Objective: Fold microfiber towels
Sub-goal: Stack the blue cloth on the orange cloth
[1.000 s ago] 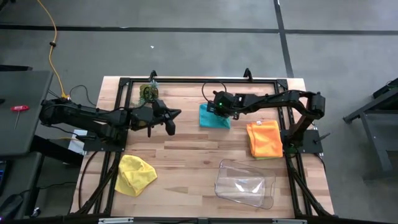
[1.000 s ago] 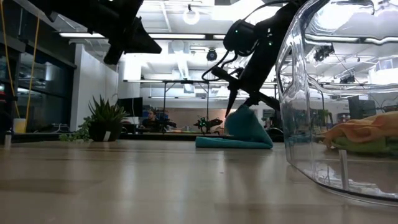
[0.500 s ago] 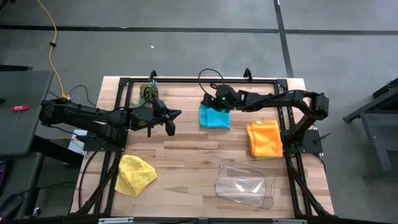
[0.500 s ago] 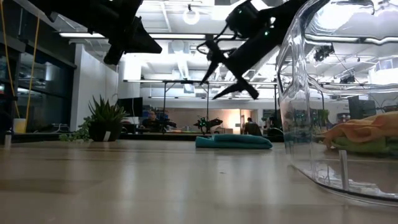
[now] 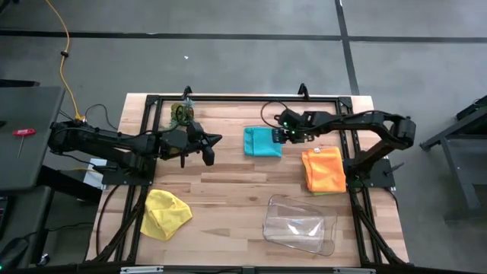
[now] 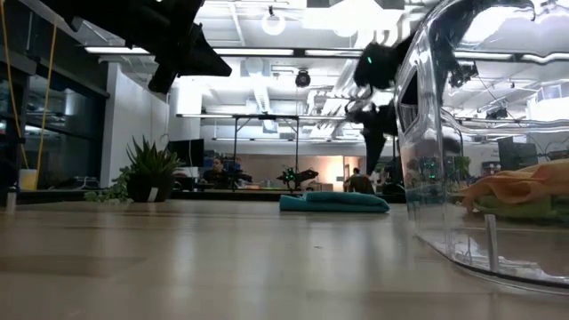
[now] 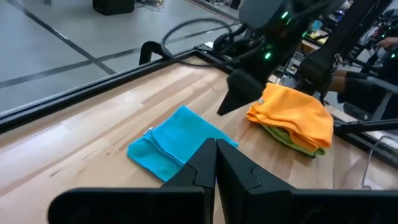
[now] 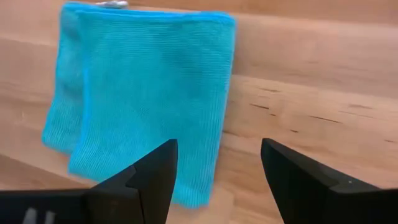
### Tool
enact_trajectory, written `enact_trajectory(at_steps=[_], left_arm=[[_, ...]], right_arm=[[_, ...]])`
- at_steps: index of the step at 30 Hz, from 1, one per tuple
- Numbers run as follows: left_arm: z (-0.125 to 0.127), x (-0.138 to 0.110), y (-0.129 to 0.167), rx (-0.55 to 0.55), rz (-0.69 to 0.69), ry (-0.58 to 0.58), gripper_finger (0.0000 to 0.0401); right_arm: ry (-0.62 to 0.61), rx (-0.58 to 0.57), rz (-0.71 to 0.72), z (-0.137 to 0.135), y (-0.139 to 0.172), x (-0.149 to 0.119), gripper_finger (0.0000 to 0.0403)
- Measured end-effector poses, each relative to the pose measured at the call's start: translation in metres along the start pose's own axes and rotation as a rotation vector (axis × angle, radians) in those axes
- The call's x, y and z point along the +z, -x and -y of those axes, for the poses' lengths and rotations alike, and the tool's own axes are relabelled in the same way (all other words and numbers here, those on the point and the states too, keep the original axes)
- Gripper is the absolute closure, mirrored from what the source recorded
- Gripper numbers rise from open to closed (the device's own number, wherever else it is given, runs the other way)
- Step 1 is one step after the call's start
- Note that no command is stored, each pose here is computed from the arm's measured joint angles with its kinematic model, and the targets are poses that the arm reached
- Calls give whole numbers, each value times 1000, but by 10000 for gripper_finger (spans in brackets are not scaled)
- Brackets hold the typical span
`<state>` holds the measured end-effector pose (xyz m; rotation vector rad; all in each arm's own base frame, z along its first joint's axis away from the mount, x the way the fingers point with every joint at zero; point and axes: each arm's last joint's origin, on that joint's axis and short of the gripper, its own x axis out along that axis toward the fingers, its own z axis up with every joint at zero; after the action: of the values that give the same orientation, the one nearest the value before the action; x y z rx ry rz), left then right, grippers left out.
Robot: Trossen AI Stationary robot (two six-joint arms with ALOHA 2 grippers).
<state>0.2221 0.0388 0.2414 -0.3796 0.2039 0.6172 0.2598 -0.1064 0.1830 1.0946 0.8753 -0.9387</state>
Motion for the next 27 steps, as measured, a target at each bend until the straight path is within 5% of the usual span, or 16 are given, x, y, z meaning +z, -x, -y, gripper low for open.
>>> enact_trajectory(at_steps=[9, 17, 27], left_arm=[[0, 0, 0, 5, 3, 19, 401], [0, 0, 0, 11, 6, 52, 401], [-1, 0, 0, 21, 11, 55, 401]], right_arm=[[-122, 134, 41, 32, -32, 10, 179], [-90, 169, -7, 24, -59, 5, 179], [-26, 223, -73, 5, -57, -5, 179]])
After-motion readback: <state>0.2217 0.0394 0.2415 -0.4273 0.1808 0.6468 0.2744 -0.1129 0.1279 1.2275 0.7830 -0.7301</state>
